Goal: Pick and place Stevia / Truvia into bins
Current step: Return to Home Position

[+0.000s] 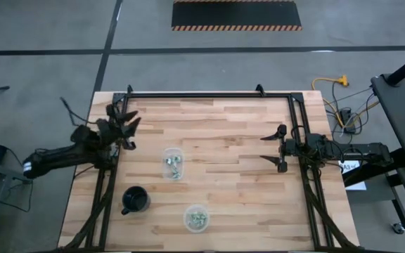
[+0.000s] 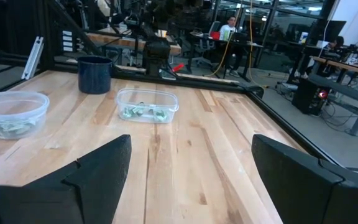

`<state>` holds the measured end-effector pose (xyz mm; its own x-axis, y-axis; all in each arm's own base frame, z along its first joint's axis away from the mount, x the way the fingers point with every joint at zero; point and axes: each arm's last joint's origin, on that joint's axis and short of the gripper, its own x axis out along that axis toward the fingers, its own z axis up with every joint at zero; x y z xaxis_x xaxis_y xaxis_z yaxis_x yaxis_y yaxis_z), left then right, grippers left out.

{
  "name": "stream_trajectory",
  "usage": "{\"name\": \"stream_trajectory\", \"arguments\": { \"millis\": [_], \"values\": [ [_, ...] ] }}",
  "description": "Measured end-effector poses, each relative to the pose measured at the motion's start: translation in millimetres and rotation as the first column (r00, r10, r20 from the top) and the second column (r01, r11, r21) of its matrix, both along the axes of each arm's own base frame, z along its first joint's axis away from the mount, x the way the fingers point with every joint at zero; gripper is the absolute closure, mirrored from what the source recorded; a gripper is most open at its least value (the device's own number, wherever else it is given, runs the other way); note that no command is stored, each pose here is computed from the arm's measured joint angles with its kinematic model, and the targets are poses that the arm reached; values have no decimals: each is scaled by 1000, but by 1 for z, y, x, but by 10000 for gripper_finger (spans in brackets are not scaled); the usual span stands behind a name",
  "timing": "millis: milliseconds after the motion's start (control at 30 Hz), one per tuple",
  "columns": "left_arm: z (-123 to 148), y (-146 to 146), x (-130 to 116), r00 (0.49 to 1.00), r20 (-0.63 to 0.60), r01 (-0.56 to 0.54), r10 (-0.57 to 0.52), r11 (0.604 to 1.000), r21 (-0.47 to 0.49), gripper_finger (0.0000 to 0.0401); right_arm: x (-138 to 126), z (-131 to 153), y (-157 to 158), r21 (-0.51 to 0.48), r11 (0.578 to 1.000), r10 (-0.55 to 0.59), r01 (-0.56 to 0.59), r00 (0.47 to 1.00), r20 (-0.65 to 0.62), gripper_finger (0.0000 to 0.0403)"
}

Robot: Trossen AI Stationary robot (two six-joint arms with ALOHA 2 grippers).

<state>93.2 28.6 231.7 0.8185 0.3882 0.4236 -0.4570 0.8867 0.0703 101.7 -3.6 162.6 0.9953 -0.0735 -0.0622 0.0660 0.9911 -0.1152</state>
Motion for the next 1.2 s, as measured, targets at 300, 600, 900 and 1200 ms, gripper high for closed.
{"name": "stream_trajectory", "arguments": {
  "millis": [300,600,900,1200],
  "values": [
    [9,-4,-15,1000,2,28,-28,999,-37,292,0,0,0,0,1000,-1,1,1000,1,78],
    [-5,-2,-7,998,-63,7,-9,1000,-28,292,0,0,0,0,1000,-1,1,1000,0,78],
    [-22,-2,-7,986,-166,13,-28,996,-88,292,0,0,0,0,1000,0,0,1000,1,78],
    [-44,0,-1,979,-201,4,-19,997,-74,292,0,0,0,0,1000,0,0,1000,0,78]
  ]
}}
